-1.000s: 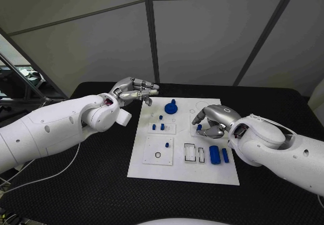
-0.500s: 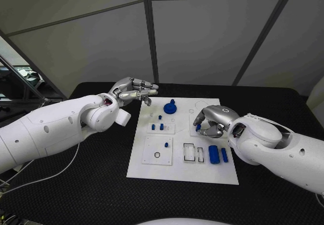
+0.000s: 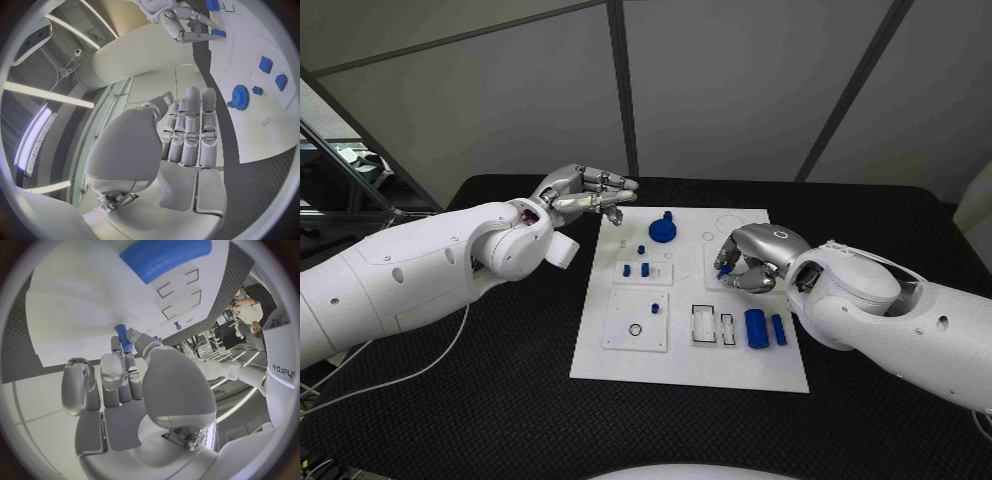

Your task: Assemble the parts on the task board

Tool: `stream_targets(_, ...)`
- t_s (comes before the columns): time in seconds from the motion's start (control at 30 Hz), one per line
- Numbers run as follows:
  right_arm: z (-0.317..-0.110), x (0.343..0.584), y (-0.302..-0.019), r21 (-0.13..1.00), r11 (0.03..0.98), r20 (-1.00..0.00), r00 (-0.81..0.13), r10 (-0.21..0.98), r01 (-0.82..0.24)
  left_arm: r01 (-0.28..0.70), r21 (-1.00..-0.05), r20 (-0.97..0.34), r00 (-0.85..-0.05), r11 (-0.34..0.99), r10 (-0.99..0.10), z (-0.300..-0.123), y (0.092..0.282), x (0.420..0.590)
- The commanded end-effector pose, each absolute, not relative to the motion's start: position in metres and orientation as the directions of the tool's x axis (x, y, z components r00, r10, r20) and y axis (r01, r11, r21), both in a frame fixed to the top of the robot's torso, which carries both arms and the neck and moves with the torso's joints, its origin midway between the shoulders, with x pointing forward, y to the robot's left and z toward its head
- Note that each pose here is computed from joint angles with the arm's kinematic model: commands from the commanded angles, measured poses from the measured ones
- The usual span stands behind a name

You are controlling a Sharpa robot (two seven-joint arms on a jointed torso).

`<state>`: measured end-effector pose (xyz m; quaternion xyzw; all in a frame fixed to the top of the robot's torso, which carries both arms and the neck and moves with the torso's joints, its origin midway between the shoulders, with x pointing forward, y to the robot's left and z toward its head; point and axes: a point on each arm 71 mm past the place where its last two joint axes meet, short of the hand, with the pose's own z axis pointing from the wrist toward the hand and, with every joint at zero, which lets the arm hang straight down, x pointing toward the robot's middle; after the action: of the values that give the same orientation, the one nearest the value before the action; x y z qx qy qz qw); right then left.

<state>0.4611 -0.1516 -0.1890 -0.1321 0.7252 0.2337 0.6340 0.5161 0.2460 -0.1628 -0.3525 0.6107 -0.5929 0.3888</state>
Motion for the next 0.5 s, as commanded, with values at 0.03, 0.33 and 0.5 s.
stream_targets(0.03, -0.186, 0.461, -0.150, 0.164, 0.852, -0.985, -0.135, 0.111, -0.496, 0.030, -0.999, -0.049, -0.459, 0.040, -0.887, -0.162, 0.245, 0.516)
stream_targets(0.33, -0.178, 0.454, -0.147, 0.181, 0.835, -0.983, -0.098, 0.152, -0.519, 0.029, -0.999, -0.049, -0.458, 0.040, -0.887, -0.162, 0.245, 0.516)
stream_targets(0.5, -0.167, 0.445, -0.146, 0.206, 0.818, -0.978, -0.080, 0.193, -0.537, 0.028, -0.999, -0.049, -0.458, 0.041, -0.888, -0.162, 0.245, 0.516)
